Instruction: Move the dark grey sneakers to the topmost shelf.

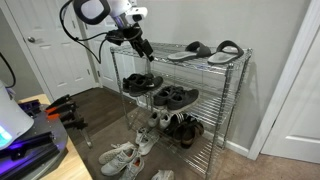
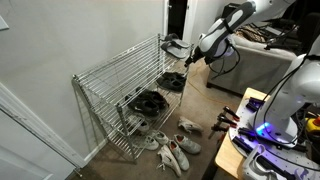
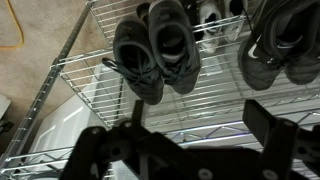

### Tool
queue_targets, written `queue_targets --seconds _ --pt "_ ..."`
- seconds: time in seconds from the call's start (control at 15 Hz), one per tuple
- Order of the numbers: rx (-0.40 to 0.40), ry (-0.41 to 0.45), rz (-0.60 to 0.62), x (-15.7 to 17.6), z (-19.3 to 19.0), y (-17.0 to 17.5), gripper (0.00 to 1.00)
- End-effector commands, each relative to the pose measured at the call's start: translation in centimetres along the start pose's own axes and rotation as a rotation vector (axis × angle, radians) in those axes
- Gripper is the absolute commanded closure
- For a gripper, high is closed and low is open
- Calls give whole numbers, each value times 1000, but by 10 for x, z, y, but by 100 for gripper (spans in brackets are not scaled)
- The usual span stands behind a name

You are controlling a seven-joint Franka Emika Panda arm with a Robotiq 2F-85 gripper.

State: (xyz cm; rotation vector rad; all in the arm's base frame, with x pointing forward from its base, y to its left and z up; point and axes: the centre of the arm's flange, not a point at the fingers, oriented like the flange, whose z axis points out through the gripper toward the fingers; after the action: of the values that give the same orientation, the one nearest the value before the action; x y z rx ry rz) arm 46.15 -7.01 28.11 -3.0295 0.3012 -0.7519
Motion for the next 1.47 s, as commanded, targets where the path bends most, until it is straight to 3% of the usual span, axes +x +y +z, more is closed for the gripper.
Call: queue_targets --seconds 0.0,0.33,1.0,1.13,1.4 --pt "-52 84 5 -9 43 23 0" --pt "-88 56 -8 -7 85 36 0" --pt "-80 22 -59 0 182 74 0" --pt "-67 11 -89 0 192 75 0" --pt "-35 -18 -257 -3 202 65 0"
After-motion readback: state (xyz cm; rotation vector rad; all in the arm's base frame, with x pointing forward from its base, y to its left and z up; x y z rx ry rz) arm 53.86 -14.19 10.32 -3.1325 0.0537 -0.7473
